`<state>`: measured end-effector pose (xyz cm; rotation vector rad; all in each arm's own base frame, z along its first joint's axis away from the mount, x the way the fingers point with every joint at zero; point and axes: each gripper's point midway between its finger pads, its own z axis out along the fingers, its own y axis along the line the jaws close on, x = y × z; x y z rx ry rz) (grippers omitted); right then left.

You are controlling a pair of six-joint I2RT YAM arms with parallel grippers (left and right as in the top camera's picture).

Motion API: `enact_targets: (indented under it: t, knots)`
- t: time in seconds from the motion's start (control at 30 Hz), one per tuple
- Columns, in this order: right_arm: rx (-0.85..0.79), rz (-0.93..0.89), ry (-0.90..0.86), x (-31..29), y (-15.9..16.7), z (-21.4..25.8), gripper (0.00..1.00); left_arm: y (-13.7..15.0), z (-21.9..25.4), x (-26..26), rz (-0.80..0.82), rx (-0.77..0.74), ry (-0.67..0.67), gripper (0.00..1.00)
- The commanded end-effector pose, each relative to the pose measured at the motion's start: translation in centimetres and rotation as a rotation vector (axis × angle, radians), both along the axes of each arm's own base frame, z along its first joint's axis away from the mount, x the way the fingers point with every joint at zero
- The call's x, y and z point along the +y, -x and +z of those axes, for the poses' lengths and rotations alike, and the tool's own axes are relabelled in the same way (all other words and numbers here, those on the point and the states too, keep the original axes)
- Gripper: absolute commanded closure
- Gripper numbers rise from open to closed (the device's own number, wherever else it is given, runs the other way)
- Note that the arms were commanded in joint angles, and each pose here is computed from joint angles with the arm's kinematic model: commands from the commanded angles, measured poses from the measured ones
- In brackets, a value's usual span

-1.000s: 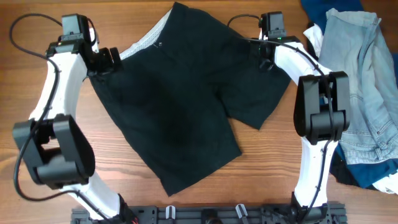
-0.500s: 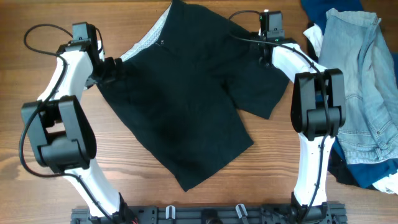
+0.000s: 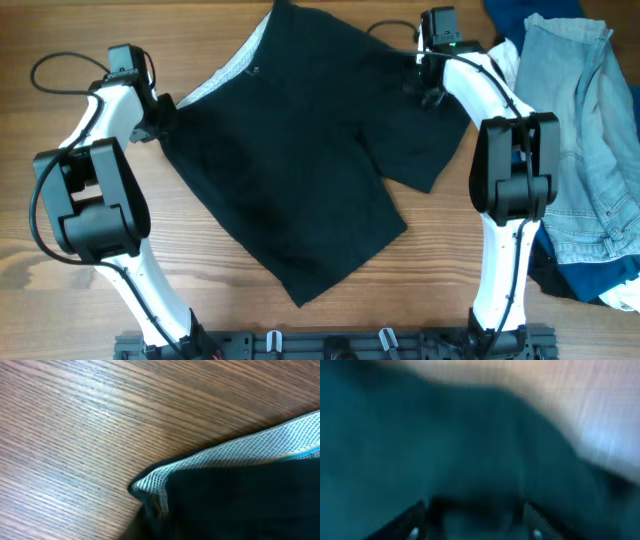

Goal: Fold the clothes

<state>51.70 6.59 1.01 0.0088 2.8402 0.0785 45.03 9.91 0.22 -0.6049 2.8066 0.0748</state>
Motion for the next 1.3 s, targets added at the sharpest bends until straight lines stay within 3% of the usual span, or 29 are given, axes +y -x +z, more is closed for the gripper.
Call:
enact_targets:
  t: [0.0,0.1,0.17,0.27,0.5,0.67,0.83,1.03,1.2,1.27]
  knots:
    - [-0.070,0.045,-0.181,2.5,2.3,10.8,0.32,1.1,-0.9,0.8,0.095,0.042,0.000,0.96]
    - [0.073,0.076,-0.211,3.8,7.7,13.0,0.29,4.1,-1.4,0.3,0.253,0.149,0.066,0.96]
    - [0.227,0.120,-0.193,5.5,11.8,11.4,0.28,7.3,-1.6,-0.8,0.309,0.276,0.140,0.96]
    - [0.372,0.195,-0.164,8.3,16.2,9.6,0.28,9.7,-1.2,-4.0,0.305,0.389,0.296,0.96]
    - [0.542,0.206,-0.155,10.4,21.8,7.3,0.32,12.6,-2.5,-8.2,0.232,0.502,0.315,0.96]
    - [0.630,0.134,-0.193,10.4,25.5,2.0,0.32,11.2,-0.6,-7.4,0.219,0.403,0.320,0.96]
    - [0.489,0.057,-0.177,9.4,22.0,-0.4,0.30,11.2,2.9,-8.4,0.111,0.349,0.306,0.96]
    - [0.429,-0.113,-0.172,3.2,18.0,-3.0,0.40,12.1,3.6,-10.8,-0.006,0.381,0.292,0.96]
    - [0.237,-0.162,-0.204,0.7,12.8,-2.9,0.50,11.8,3.8,-11.8,-0.006,0.369,0.348,0.96]
    - [0.088,-0.161,-0.190,0.4,9.0,-1.9,0.54,11.3,4.2,-13.2,-0.016,0.347,0.433,0.96]
